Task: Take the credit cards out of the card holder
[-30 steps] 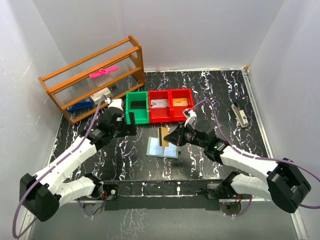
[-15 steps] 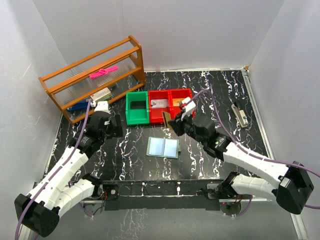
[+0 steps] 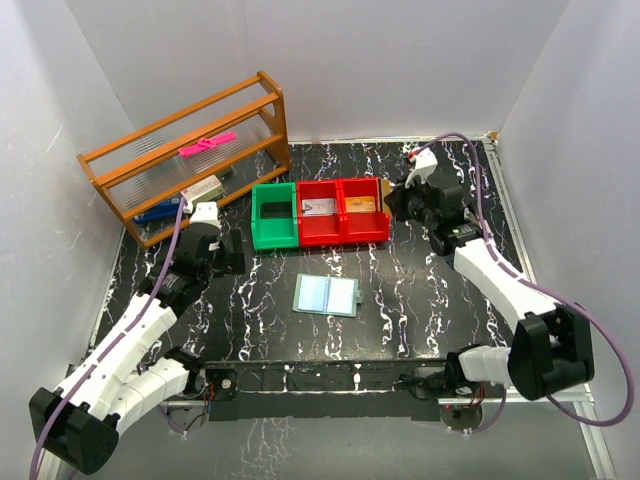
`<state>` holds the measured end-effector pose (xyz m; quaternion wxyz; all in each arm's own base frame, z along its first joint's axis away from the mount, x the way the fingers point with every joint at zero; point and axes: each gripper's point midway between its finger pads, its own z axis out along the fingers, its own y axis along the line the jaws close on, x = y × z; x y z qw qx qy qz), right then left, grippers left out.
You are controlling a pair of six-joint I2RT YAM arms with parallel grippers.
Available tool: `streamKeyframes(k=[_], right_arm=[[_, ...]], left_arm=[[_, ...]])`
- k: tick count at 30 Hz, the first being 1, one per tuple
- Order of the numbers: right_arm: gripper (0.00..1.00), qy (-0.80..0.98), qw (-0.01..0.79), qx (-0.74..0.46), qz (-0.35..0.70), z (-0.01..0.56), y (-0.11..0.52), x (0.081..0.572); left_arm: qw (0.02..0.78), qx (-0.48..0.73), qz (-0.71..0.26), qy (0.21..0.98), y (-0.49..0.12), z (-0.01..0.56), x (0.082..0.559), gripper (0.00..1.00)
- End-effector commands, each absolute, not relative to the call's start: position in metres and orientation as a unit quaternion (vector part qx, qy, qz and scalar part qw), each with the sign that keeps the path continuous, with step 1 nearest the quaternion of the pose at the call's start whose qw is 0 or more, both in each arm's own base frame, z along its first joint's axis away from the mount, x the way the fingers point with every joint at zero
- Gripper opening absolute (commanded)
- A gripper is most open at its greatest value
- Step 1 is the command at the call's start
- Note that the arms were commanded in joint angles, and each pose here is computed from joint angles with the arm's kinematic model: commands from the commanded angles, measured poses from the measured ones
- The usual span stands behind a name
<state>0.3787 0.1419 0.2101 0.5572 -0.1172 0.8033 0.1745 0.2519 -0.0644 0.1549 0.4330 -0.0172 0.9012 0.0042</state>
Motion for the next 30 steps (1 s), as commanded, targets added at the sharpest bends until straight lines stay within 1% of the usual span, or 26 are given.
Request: streamKeyframes(k=[1,5,11,19,22,25,26,30], right_arm=[[0.0,0.767,0.581,-0.192,0.192,0.242,0.164,0.397],[0.0,0.756,0.563,-0.282,0.179,0.227,0.177,0.405],[0.0,0.744,0.524,-0.414,0.024,0.195,0.174,0.432],[0.0,0.7,0.497,-0.51,-0.061,0.172,0.172,0.462],[0.0,0.669,0.481,-0.561,-0.077,0.159,0.175,0.468],[0.0,0.652,0.477,-0.584,-0.081,0.158,0.181,0.476],[0.0,0.651,0.467,-0.593,-0.079,0.148,0.182,0.478],[0.0,0.645,0.46,-0.605,-0.079,0.137,0.187,0.49]], left_arm=[[0.447,-0.019,0.014,0.894,-0.059,0.158,0.254,0.99],[0.443,-0.012,0.007,0.897,-0.063,0.156,0.254,0.99],[0.444,-0.009,0.001,0.896,-0.065,0.156,0.254,0.99],[0.443,-0.007,0.001,0.896,-0.065,0.156,0.254,0.99],[0.441,-0.001,-0.01,0.897,-0.069,0.156,0.253,0.99],[0.439,0.003,-0.015,0.898,-0.071,0.155,0.252,0.99],[0.439,0.003,-0.015,0.899,-0.071,0.155,0.252,0.99],[0.439,0.004,-0.016,0.898,-0.072,0.155,0.252,0.99]])
